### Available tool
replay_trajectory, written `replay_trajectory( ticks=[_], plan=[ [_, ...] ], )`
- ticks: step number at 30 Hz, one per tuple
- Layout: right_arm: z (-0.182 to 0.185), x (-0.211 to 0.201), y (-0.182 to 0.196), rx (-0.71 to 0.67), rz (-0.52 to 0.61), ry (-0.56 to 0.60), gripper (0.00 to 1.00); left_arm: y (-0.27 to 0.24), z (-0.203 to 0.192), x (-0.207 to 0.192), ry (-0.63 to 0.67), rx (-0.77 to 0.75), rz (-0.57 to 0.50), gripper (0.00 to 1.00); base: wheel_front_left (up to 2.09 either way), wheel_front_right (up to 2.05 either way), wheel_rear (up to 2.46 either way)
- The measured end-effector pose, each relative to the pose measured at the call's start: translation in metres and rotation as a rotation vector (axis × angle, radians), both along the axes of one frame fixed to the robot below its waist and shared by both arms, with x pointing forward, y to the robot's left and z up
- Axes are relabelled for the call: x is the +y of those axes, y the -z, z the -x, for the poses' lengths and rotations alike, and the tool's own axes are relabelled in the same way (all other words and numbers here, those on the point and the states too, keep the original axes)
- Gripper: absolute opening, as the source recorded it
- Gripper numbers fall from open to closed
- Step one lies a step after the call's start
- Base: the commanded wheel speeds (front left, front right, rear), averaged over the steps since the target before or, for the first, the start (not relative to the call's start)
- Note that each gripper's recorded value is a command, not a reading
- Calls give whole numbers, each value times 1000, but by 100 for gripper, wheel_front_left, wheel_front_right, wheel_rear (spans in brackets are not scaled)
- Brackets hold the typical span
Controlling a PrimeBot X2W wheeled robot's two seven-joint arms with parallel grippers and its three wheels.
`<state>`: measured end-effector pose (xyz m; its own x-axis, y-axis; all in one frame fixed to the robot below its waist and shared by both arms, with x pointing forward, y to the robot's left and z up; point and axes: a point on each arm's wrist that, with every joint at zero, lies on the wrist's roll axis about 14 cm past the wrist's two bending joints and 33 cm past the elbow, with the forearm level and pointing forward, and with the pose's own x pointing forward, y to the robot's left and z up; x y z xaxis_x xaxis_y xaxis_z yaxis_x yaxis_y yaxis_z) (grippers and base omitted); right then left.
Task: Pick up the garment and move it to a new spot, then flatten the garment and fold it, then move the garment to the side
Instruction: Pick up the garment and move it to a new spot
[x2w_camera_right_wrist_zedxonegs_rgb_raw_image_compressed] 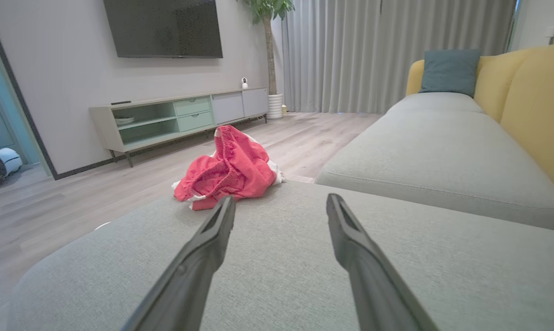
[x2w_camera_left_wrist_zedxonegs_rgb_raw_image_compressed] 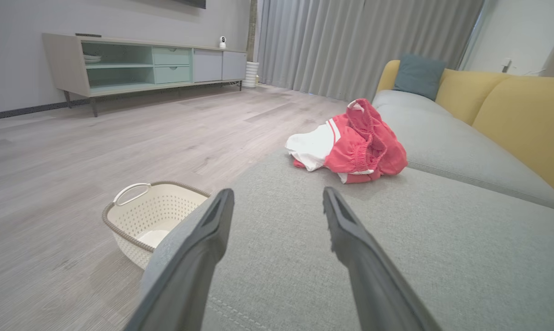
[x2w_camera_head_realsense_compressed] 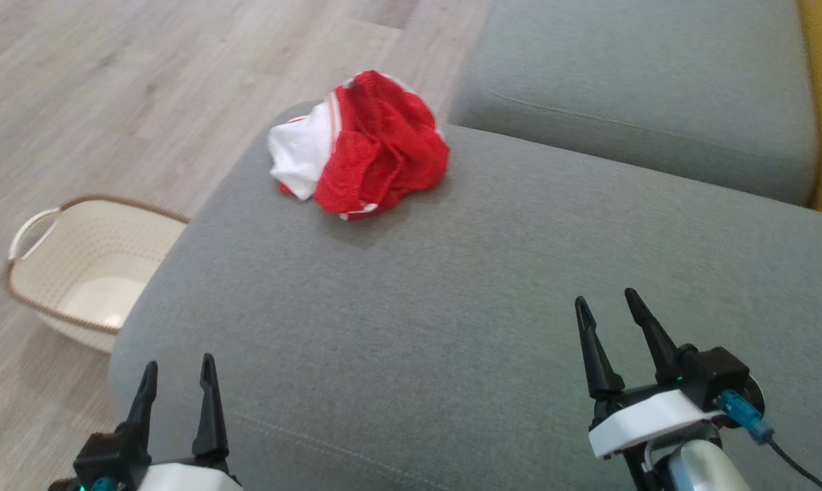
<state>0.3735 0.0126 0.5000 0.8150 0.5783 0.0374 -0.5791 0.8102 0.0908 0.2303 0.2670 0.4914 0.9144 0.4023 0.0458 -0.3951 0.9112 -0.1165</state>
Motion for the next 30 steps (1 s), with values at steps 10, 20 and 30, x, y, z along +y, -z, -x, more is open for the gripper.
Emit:
replay_trajectory(
  ticks=[10, 20, 30],
  plan=[
    [3, 25, 3, 12, -2, -73, 100, 4, 22, 12, -69, 13, 7, 100, 0, 0, 0],
    [-12, -1, 21, 53, 11, 7, 100, -15, -13, 22, -5, 23, -101, 100, 0, 0, 0],
    [-54, -36, 33, 49, 22, 122, 100, -80, -152, 28, 237, 41, -296, 100, 0, 0, 0]
  ],
)
